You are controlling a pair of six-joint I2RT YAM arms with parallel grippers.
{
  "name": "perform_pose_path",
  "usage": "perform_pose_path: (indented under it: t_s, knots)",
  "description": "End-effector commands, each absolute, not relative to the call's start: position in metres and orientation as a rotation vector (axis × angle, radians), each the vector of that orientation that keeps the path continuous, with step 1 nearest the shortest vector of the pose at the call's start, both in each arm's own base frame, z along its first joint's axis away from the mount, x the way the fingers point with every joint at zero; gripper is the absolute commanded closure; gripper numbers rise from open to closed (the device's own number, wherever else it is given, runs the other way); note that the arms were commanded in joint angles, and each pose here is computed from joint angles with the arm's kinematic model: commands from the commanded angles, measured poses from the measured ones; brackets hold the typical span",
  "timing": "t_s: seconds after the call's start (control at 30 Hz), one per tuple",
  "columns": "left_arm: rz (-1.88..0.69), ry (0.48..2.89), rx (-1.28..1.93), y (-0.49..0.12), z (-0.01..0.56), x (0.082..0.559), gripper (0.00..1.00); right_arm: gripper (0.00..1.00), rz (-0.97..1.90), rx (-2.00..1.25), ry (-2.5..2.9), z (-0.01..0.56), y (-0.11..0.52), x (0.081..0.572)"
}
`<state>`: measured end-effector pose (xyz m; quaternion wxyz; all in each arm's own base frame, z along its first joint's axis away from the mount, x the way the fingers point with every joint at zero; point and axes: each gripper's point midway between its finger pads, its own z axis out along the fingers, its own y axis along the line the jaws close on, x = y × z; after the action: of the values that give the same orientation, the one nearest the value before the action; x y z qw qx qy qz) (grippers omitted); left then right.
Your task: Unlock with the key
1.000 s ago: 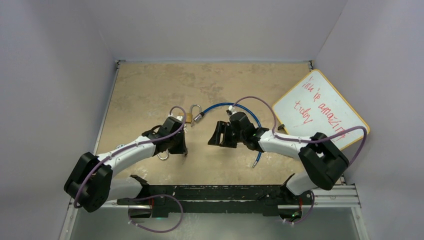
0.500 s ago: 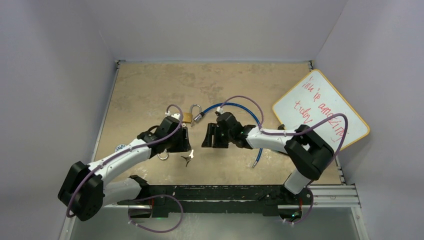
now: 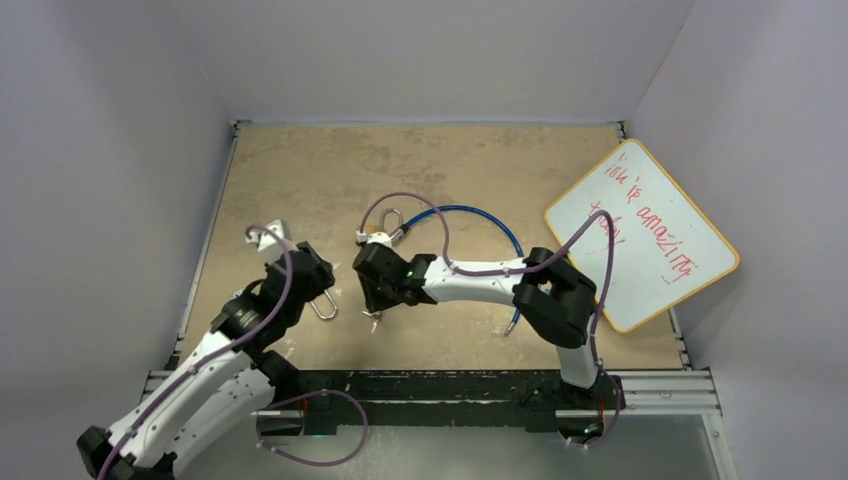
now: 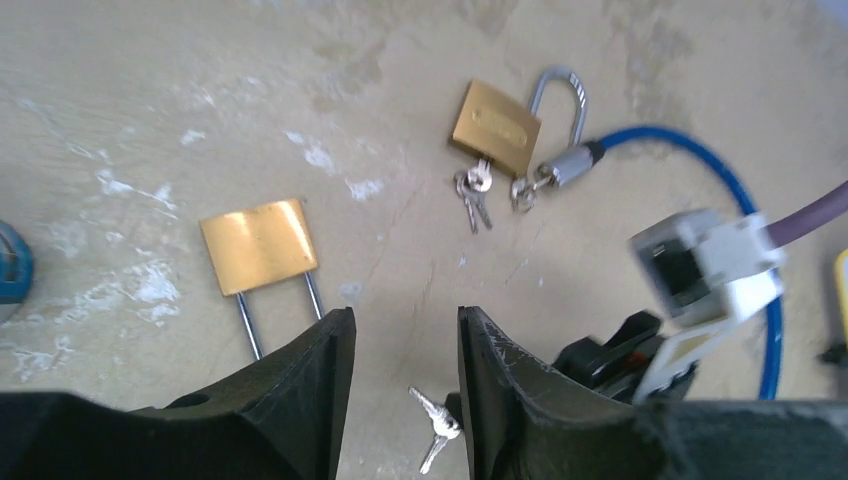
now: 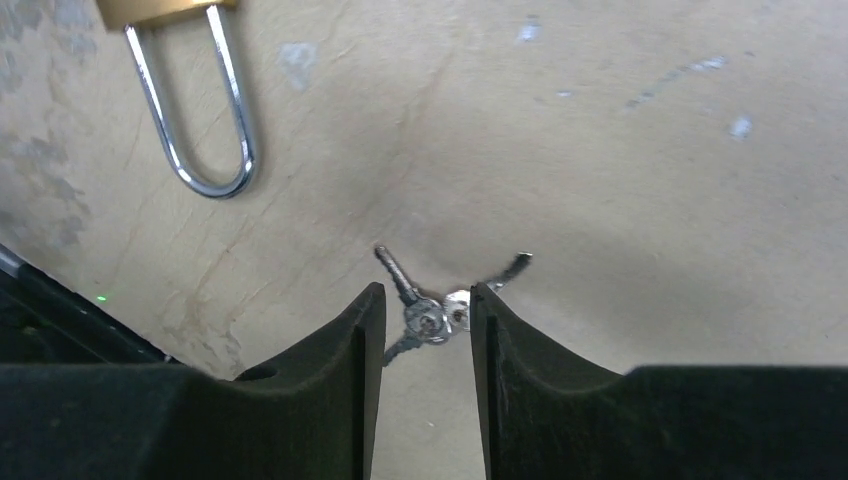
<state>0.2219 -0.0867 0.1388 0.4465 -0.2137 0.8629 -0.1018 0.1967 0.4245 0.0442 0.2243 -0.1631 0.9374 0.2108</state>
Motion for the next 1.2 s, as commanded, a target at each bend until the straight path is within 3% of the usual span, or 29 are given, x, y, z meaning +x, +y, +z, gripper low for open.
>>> perform_pose_path:
  t_s: [0.0, 0.47, 0.87, 1.17]
  knots:
    - [-0.177, 1.93, -0.682, -0.045, 0.167, 0.217, 0.57, 0.62, 0.411, -0.736, 2.46, 0.054, 0.43, 0.2]
    - [-0.146, 1.932, -0.739, -0.037, 0.167, 0.212, 0.56, 0.56, 0.295, -1.256, 2.473, 0.027, 0.42, 0.181]
    - [-0.038, 1.861, -0.774, -0.013, 0.182, 0.207, 0.56, 0.58, 0.342, -1.342, 2.546, 0.015, 0.426, 0.166]
    - [-0.046, 1.868, -0.781, -0.014, 0.179, 0.206, 0.56, 0.59, 0.093, -1.335, 2.677, -0.002, 0.392, 0.166]
